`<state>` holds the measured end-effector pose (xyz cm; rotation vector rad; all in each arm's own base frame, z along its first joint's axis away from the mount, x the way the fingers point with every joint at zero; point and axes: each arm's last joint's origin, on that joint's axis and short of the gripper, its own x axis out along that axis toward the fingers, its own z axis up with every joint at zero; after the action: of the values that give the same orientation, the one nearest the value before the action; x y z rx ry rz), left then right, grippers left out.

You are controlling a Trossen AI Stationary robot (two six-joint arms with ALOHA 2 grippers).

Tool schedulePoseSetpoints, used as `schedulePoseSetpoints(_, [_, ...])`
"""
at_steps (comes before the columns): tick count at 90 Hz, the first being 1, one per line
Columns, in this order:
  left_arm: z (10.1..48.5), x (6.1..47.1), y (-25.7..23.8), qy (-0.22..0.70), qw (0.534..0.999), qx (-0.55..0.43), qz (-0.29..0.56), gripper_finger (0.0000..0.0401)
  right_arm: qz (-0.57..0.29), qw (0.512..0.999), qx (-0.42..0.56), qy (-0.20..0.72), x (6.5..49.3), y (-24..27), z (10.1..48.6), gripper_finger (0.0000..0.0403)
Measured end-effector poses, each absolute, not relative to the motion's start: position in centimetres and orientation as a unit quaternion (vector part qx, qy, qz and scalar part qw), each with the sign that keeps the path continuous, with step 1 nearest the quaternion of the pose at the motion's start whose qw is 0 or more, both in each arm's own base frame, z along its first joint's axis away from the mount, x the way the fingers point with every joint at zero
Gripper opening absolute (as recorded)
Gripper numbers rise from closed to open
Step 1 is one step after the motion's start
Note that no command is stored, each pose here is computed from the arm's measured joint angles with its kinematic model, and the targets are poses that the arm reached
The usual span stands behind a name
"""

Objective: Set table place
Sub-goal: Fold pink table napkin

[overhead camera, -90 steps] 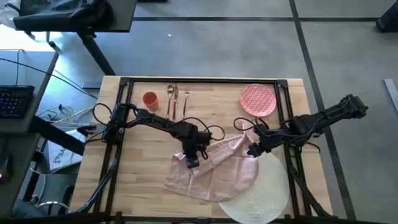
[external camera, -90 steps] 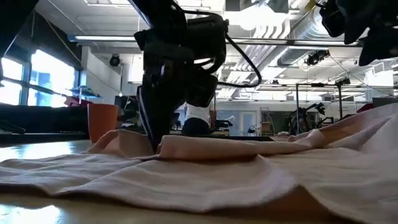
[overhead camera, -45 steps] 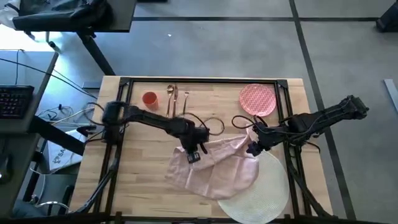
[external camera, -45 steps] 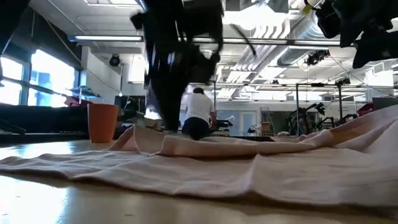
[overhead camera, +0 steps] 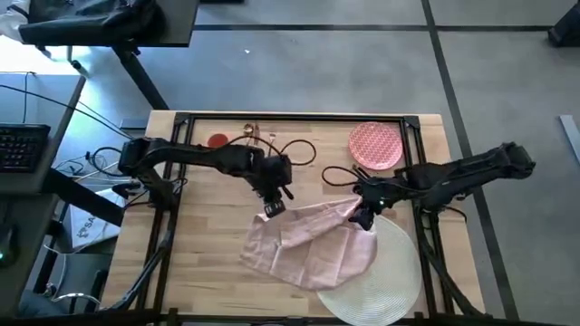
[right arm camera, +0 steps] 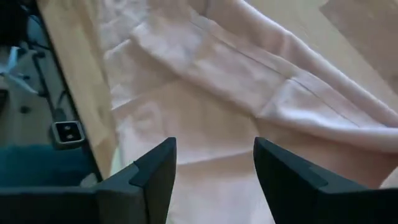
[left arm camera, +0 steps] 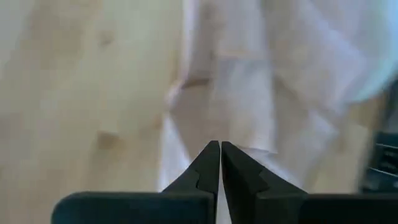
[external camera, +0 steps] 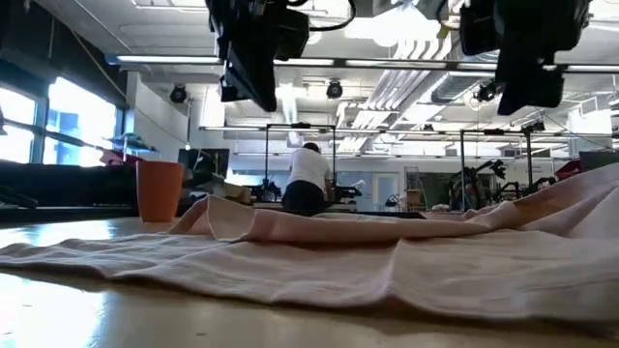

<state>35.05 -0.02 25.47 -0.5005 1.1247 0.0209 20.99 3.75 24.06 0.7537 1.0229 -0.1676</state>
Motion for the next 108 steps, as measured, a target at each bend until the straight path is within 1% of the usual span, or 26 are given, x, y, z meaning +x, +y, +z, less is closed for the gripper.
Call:
schedulePoseSetpoints(13, [21.9,35.8,-0.8,0.503,0.824,-0.259,-0.020,0.0004,-0.071,0.792,0.360,0.488,21.3,3.2,23.7,0.0192])
schedulePoseSetpoints(18, [20.9,36.2,-1.1,0.482,0.835,-0.264,-0.032,0.0010,-0.071,0.791,0.363,0.488,21.3,3.2,23.7,0.0192])
schedulePoseSetpoints(30, [18.5,37.3,-2.0,0.449,0.855,-0.251,-0.057,0.0042,-0.064,0.795,0.357,0.486,21.4,3.2,23.8,0.0192])
schedulePoseSetpoints(39, [17.0,37.9,-2.7,0.456,0.852,-0.252,-0.062,0.0071,-0.038,0.809,0.340,0.478,21.7,3.2,23.9,0.0192])
schedulePoseSetpoints(48, [15.4,37.9,-3.3,0.485,0.837,-0.250,-0.051,0.0099,-0.031,0.815,0.332,0.475,21.8,3.3,23.9,0.0192])
schedulePoseSetpoints(61, [14.3,37.5,-4.1,0.513,0.824,-0.241,0.007,0.0124,-0.033,0.815,0.332,0.474,21.8,3.2,23.9,0.0192])
schedulePoseSetpoints(69, [14.1,37.1,-4.5,0.529,0.814,-0.237,0.036,0.0128,-0.036,0.815,0.333,0.473,21.8,3.2,23.9,0.0192])
schedulePoseSetpoints(84, [14.3,36.6,-5.6,0.553,0.797,-0.235,0.058,0.0128,-0.041,0.817,0.329,0.471,21.8,3.2,23.9,0.0192])
schedulePoseSetpoints(100, [14.1,36.2,-6.5,0.556,0.801,-0.203,0.085,0.0127,-0.050,0.820,0.325,0.468,21.8,3.1,23.9,0.0192])
schedulePoseSetpoints(108, [14.1,36.2,-6.4,0.555,0.802,-0.201,0.091,0.0114,-0.058,0.823,0.322,0.465,21.8,3.1,23.9,0.0192])
